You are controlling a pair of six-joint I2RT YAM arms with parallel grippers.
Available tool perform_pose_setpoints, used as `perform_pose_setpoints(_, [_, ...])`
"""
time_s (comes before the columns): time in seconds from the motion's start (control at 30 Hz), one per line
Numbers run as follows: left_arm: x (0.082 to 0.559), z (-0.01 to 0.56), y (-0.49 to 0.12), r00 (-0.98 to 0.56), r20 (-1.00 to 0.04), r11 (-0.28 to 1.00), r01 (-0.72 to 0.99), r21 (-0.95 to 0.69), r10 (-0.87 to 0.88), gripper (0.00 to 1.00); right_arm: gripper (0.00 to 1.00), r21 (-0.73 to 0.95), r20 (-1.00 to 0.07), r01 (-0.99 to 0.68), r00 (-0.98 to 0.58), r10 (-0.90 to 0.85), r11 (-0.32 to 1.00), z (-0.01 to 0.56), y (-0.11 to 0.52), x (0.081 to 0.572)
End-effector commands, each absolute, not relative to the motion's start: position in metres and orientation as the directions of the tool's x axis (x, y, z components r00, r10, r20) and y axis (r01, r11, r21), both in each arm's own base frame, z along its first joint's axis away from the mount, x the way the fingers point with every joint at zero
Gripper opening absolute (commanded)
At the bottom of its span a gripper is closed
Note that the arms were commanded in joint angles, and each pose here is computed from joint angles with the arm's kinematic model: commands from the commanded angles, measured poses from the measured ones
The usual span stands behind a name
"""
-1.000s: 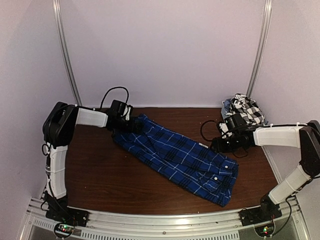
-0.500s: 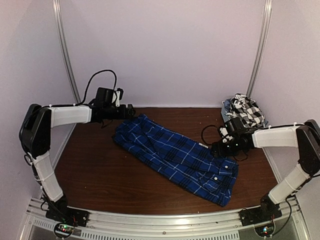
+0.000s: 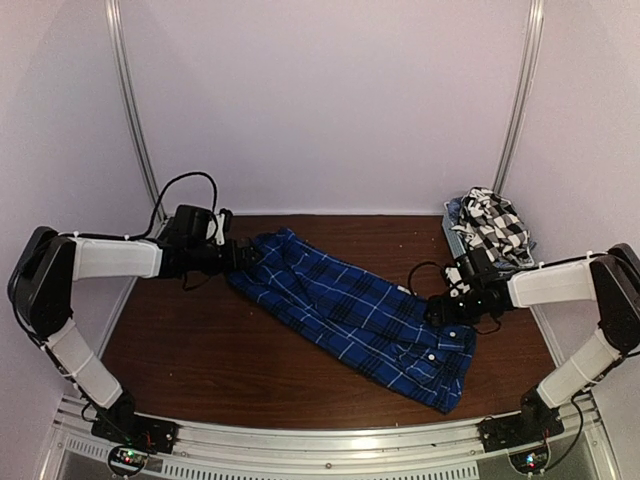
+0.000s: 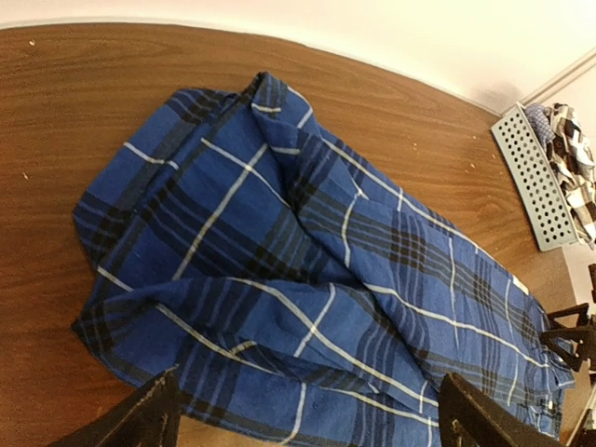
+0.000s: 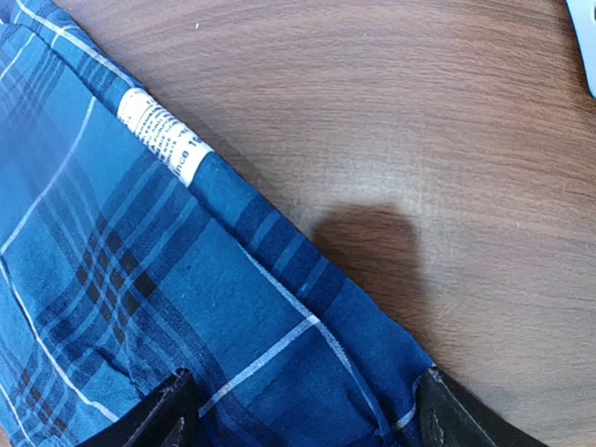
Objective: Fold and stack the long sleeve shirts
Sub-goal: Rotate the rectangle-folded shirt at the center of the board.
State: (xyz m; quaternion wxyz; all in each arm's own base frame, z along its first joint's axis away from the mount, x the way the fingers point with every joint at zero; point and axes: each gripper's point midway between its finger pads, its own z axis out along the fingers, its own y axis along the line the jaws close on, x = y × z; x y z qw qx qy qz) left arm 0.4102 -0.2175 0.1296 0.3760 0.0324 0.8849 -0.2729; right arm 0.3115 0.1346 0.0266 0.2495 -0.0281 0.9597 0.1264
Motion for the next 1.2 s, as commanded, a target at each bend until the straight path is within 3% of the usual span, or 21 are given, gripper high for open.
perform_pose_setpoints(0.0, [0.398,0.149,-0.225,-0.705,-0.681,0.782,0.305,-0.544,-0.199,0.98,0.81,0.297,-0.429,-0.096,-0.902,0.043,0.950,0.014,0.138,0.288])
perform_pose_setpoints(0.37, [0.381,0.145,-0.209,-0.710,-0.666,0.803,0.250,-0.540,-0.227,0.98,0.77,0.398,-0.443,-0.093,-0.891,0.103,0.913,0.022,0.168,0.248])
perform_pose_setpoints(0.67, [0.394,0.122,-0.225,-0.757,-0.621,0.785,0.253,-0.565,-0.202,0.98,0.76,0.451,-0.447,-0.226,-0.894,0.000,0.863,0.034,0.250,0.213])
perform_pose_setpoints(0.97, [0.437,0.094,-0.255,-0.799,-0.585,0.767,0.283,-0.575,-0.144,0.98,0.79,0.340,-0.532,-0.288,-0.844,-0.069,0.895,0.062,0.267,0.232])
perform_pose_setpoints(1.17, [0.457,0.066,-0.270,-0.832,-0.543,0.761,0.277,-0.587,-0.115,0.97,0.80,0.316,-0.525,-0.281,-0.847,-0.080,0.906,0.057,0.264,0.235])
